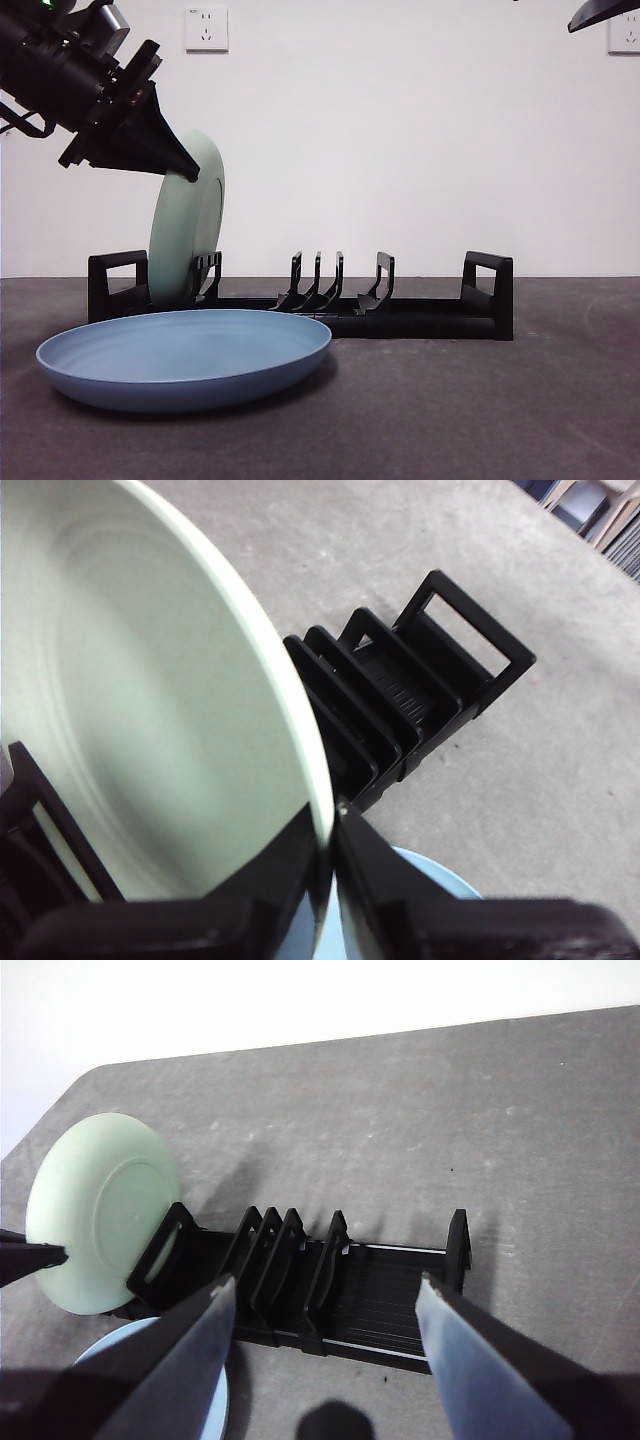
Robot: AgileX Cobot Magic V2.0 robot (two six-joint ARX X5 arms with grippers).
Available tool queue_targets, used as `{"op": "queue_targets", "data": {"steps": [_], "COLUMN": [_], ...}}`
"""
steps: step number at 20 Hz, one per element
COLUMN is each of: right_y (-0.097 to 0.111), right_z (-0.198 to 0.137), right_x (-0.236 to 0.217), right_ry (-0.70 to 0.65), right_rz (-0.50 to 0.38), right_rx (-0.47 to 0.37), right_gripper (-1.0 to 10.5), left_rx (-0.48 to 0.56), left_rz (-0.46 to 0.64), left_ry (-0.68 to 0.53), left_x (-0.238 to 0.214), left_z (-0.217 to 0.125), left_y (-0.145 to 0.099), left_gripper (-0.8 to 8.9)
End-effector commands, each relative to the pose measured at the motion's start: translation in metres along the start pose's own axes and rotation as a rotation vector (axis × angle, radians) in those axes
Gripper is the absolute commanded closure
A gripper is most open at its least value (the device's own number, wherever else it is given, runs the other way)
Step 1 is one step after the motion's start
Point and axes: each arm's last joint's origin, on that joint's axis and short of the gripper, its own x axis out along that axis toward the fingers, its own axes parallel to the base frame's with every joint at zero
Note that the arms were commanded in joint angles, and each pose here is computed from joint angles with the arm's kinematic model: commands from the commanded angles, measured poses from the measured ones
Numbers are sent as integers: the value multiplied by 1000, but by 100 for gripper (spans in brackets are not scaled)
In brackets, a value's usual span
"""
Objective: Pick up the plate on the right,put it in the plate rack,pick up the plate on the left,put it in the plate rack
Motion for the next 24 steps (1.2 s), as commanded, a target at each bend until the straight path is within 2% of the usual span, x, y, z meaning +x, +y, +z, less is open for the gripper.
{"op": "queue_targets", "data": {"steps": [1, 7, 10, 15, 20, 24], "right_y": [0, 0, 0, 3, 11, 29], "right_z": [1, -1, -3, -8, -19, -45], "right_x": [0, 1, 4, 16, 39, 81], "right_ry": [-5, 17, 51, 140, 254, 438], "right_rz": [-3, 0, 36, 198, 312, 363], "right_rx": [7, 13, 18, 43, 54, 36], "right_gripper": [638, 638, 638, 638, 640, 640], "left_rx": [13, 5, 9, 28, 89, 242], "left_rz": [46, 37, 16, 5, 11, 28], "left_ry": [22, 34, 27, -1, -93, -246], "left_x": [0, 0, -4, -27, -68, -131], "left_z": [-2, -3, -1, 8, 21, 27], "left_y": [3, 2, -1, -17, -44, -91], "left_gripper": [710, 535, 462, 462, 462, 463]}}
